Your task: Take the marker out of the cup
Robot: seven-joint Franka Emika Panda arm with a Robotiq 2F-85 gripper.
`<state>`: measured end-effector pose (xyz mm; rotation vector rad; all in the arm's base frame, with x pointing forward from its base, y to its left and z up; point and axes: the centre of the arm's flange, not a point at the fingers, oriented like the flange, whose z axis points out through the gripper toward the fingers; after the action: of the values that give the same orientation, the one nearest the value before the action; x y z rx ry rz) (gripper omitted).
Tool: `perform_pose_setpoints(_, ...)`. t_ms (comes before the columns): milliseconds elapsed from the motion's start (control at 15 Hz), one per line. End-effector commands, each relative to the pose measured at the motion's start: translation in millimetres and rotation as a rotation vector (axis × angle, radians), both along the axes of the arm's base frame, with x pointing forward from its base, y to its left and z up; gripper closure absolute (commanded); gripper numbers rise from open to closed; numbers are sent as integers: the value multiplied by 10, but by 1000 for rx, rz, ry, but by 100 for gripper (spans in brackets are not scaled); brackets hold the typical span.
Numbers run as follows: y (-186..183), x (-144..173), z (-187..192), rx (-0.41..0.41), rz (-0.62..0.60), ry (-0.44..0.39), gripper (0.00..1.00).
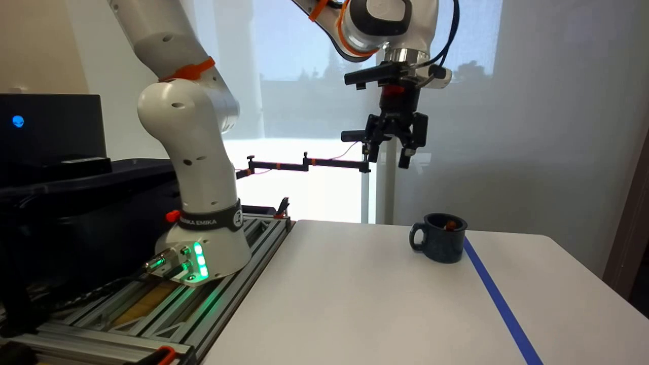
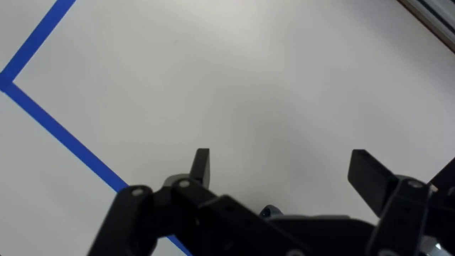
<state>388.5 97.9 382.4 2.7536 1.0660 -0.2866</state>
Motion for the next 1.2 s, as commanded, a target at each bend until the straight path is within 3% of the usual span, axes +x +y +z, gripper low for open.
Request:
perform_pose_setpoints(0, 295, 332, -37, -72, 174, -31, 0)
perform_pose_setpoints(333, 512, 654, -213, -174, 424, -42, 0)
perform_pose_setpoints(400, 449, 440, -163, -133, 337, -40, 0)
perform_pose_setpoints(733, 493, 577, -268, -158, 395, -21, 0)
perform_pose_setpoints(1133, 535, 690, -269, -192, 485, -116, 0)
